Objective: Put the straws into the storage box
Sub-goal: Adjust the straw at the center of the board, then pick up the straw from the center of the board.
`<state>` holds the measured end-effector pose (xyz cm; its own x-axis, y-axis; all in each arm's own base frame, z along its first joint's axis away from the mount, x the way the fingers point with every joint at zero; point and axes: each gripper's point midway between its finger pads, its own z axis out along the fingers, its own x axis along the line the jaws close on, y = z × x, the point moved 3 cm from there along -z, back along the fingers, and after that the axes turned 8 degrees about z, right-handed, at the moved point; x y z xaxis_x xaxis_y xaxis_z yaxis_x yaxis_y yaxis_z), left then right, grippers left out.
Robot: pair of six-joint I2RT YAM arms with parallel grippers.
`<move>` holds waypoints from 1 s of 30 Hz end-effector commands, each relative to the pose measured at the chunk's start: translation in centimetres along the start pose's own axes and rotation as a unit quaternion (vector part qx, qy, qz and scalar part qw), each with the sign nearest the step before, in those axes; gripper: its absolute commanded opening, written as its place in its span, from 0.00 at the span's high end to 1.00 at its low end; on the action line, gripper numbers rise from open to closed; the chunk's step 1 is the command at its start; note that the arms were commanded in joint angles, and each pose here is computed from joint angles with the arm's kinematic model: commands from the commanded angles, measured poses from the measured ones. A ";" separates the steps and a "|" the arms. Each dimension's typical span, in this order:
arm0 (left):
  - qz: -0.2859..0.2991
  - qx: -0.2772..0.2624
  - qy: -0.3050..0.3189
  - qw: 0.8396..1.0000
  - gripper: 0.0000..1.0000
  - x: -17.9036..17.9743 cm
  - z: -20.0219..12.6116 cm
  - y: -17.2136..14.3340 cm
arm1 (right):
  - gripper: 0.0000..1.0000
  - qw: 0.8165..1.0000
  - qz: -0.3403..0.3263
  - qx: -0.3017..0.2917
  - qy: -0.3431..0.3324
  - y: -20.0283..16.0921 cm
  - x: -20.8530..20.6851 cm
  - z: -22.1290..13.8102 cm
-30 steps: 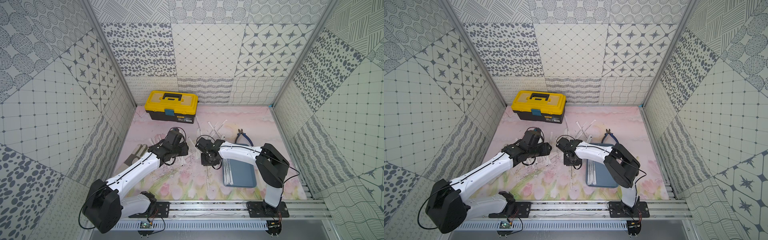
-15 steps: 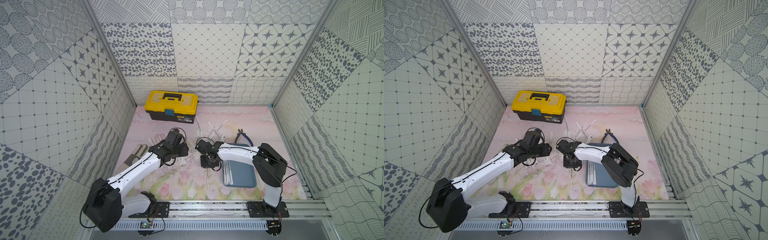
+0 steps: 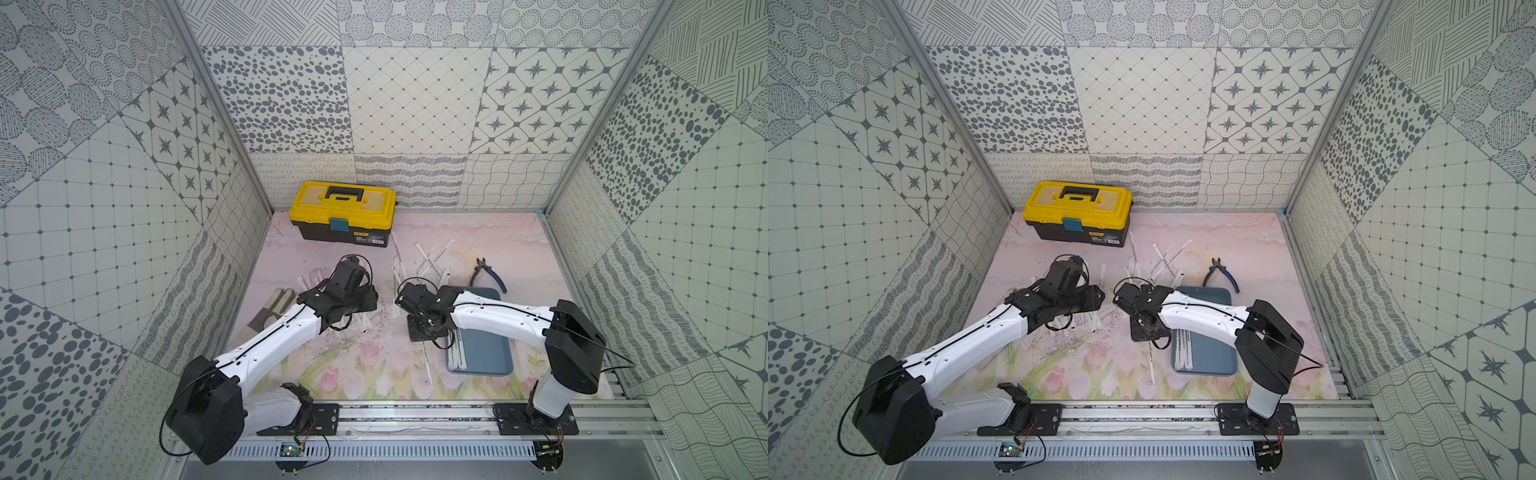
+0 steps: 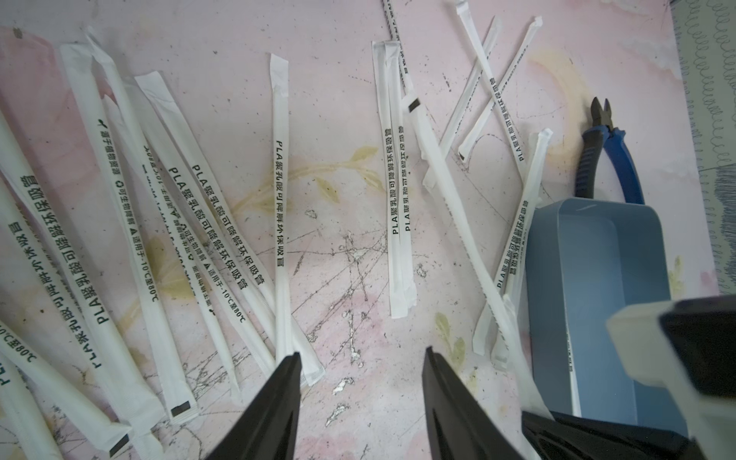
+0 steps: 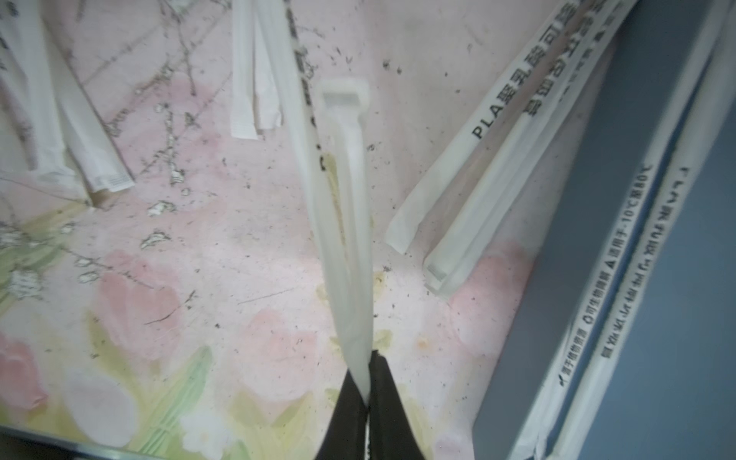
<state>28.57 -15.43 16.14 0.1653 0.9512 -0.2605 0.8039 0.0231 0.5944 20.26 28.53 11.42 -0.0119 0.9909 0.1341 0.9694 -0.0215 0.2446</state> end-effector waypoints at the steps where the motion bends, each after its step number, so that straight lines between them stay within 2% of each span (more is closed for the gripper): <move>1: -0.006 -0.014 -0.030 0.999 0.47 -1.2 -0.1 1.2 | 0.93 0.999 0.006 -0.034 -0.010 1.2 -0.9 -1.3; 3: -0.008 -0.016 -0.036 0.999 0.47 -1.4 0.1 1.4 | 0.93 1.000 0.001 -0.024 0.002 1.3 0.2 -0.2; 6: -0.007 -0.009 -0.036 0.999 0.47 -1.5 0.2 1.5 | 0.89 1.000 -0.012 -0.004 -0.016 0.8 1.6 2.0; 8: -0.004 -0.014 -0.033 0.999 0.47 -1.5 -0.1 1.6 | 0.80 1.000 -0.011 -0.001 -0.019 0.6 2.2 3.2; 10: -0.002 -0.019 -0.025 1.000 0.47 -1.1 -0.4 1.5 | 0.70 1.000 -0.022 0.014 0.007 0.2 3.5 3.5; 12: 0.002 -0.019 -0.017 1.000 0.47 -0.8 -0.6 1.3 | 0.67 0.999 -0.018 0.025 0.020 0.0 3.6 3.3; 16: 0.002 -0.015 -0.014 1.000 0.47 -0.5 -0.4 0.8 | 0.67 0.999 -0.004 0.038 0.002 -0.3 1.3 3.4; 23: -0.001 -0.008 -0.020 1.000 0.47 -0.6 0.1 0.4 | 0.69 0.998 -0.008 0.063 -0.023 -1.9 -0.4 5.0; 26: -0.001 -0.009 -0.020 1.000 0.47 -0.6 0.1 0.4 | 0.73 0.997 -0.011 0.068 -0.031 -2.2 -0.6 6.0; 30: -0.001 -0.011 -0.020 1.000 0.47 -0.6 -0.1 0.5 | 0.85 0.998 -0.017 0.062 -0.026 -2.0 -0.3 6.2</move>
<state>28.55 -15.92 16.34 0.1831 0.9399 -0.2883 0.8035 0.0259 0.5947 19.66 28.71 5.26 -0.0210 0.9975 0.0676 0.9935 0.0133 0.1132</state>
